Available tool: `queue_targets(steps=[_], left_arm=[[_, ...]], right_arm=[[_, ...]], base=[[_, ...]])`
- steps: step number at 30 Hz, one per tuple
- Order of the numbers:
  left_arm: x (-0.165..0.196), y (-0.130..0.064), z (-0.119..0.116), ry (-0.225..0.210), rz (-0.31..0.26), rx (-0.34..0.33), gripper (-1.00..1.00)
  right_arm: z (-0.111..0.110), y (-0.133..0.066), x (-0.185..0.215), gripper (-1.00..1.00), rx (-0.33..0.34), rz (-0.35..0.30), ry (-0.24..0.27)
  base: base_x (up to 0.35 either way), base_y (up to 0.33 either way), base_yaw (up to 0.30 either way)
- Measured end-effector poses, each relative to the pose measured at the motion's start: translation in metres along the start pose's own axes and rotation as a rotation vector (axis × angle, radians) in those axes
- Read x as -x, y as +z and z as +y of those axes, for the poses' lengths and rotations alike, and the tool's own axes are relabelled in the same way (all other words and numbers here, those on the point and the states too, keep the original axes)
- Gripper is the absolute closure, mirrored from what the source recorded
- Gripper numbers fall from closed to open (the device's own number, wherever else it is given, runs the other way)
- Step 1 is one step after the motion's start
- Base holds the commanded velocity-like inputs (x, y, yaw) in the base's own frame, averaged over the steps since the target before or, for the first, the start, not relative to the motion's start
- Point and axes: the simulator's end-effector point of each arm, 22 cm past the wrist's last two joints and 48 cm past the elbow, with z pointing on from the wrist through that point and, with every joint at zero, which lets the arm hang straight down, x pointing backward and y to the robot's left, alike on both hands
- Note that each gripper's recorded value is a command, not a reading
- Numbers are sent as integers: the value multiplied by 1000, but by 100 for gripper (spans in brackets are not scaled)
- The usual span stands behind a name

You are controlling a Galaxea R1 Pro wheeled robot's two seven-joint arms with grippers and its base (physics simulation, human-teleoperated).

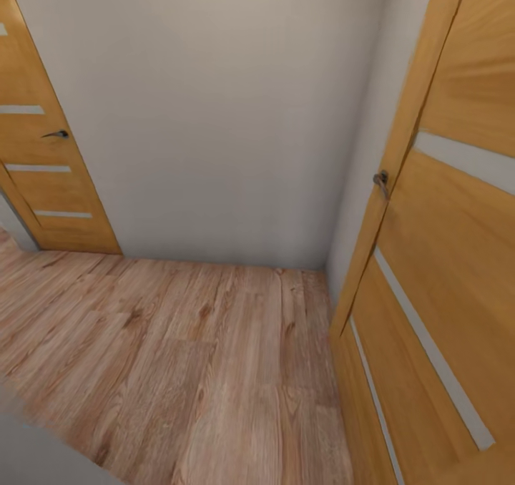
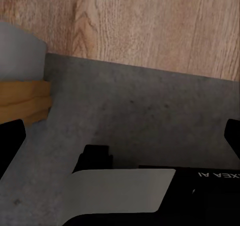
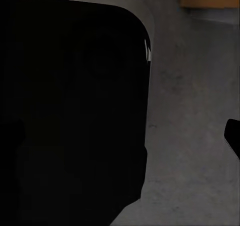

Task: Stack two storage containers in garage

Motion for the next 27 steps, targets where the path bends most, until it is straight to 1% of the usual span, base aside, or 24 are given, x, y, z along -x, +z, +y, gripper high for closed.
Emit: queue_targets(steps=[12, 27], left_arm=[[0, 0, -1, 0, 1, -2, -100], [0, 0, -5, -2, 1, -6, -100]], right_arm=[[0, 0, 0, -100, 0, 0, 0], [0, 0, 0, -100, 1, 0, 0]], base=[[173, 1, 0], [77, -6, 0]])
